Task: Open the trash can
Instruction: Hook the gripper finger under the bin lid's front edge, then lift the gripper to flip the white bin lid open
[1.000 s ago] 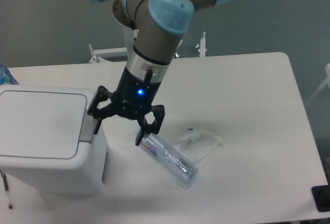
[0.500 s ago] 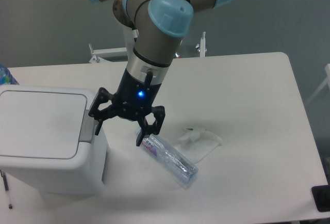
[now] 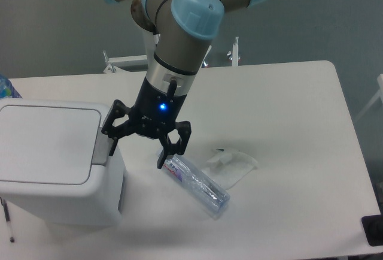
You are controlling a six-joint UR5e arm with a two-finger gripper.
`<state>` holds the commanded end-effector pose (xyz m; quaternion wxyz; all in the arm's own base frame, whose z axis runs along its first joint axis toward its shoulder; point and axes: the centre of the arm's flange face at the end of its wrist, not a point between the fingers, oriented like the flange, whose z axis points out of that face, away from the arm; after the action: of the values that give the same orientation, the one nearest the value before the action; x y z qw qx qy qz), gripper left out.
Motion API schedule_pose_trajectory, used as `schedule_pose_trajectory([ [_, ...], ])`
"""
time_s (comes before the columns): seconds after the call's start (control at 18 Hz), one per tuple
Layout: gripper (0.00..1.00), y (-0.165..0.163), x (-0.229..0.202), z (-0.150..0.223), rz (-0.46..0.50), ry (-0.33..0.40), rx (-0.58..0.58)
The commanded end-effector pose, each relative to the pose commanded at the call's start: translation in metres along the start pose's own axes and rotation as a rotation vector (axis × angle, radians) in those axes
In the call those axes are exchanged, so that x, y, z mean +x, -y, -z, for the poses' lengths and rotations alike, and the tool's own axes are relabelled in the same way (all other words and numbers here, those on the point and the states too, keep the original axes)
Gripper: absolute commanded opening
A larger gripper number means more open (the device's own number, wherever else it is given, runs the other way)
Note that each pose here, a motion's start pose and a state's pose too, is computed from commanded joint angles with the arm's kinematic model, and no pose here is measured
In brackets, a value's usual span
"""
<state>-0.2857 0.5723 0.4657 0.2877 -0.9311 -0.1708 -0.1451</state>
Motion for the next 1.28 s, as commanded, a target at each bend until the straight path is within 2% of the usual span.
schedule_pose_trajectory([
  [0.67,1.00,-0.0002,0.0003,0.0006,-0.002,0.002,0.002],
  [0.89,1.00,-0.0019,-0.0034,0.0000,-0.001,0.046,-0.014],
  [1.28,1.00,-0.0020,-0.0004,-0.0025,-0.004,0.043,-0.018],
])
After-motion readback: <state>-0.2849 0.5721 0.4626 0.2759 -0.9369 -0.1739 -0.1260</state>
